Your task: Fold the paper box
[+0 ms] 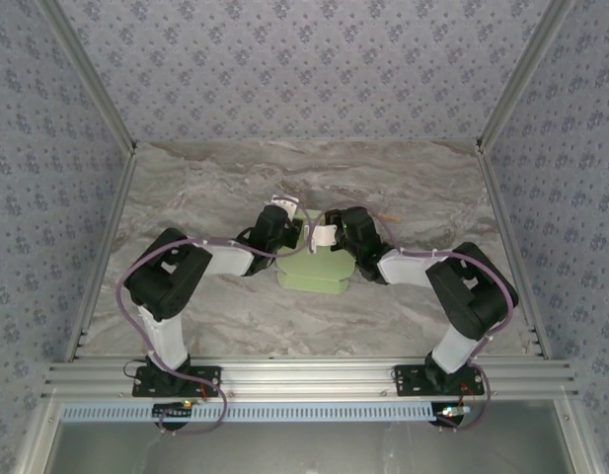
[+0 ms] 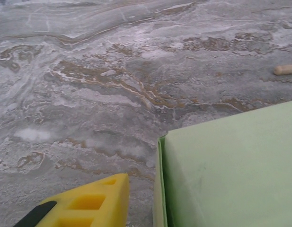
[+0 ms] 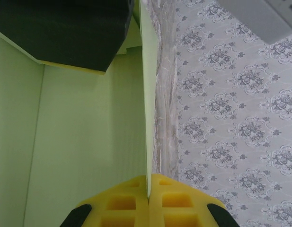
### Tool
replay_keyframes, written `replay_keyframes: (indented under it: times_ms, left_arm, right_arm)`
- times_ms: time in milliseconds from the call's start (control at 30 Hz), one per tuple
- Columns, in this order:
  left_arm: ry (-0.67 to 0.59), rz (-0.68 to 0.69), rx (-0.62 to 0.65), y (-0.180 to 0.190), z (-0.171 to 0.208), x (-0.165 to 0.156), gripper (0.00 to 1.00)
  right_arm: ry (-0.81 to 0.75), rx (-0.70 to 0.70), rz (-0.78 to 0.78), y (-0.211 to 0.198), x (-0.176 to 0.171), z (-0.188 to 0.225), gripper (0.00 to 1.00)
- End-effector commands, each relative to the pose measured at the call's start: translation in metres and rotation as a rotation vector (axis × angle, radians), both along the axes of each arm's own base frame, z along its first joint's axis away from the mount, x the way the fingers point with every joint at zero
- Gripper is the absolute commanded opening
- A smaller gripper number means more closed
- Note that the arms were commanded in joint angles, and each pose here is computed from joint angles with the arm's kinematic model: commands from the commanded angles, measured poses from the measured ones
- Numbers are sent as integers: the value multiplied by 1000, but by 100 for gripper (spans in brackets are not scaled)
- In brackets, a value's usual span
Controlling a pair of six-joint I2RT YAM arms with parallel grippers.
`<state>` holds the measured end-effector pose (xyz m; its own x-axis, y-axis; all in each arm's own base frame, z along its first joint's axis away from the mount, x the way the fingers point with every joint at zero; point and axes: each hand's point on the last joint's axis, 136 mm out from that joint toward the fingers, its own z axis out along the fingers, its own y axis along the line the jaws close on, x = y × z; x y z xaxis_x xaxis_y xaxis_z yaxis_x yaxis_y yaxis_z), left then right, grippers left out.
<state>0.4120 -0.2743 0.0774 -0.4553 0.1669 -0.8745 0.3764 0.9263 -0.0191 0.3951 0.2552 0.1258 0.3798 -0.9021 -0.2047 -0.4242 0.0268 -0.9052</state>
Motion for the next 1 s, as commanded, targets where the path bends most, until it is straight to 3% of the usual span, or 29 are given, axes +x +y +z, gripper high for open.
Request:
replay_keyframes:
  times_ms: [0,133,467,967]
  left_arm:
    - [-23,222,93,41,-7,18,29]
    - [-24,237,92,43,-8,18,29]
    - [-30,-36,-38,1,10,-3,43]
    - [15,-192,-47,-9,6,-32,51]
  right_arm:
    - [-4,26,-1,2,-2,15,0]
    - [-1,28,-8,2,-2,15,0]
    - [14,16,-58,-6,7,10,0]
    - [22,16,-75,-9,9,11,0]
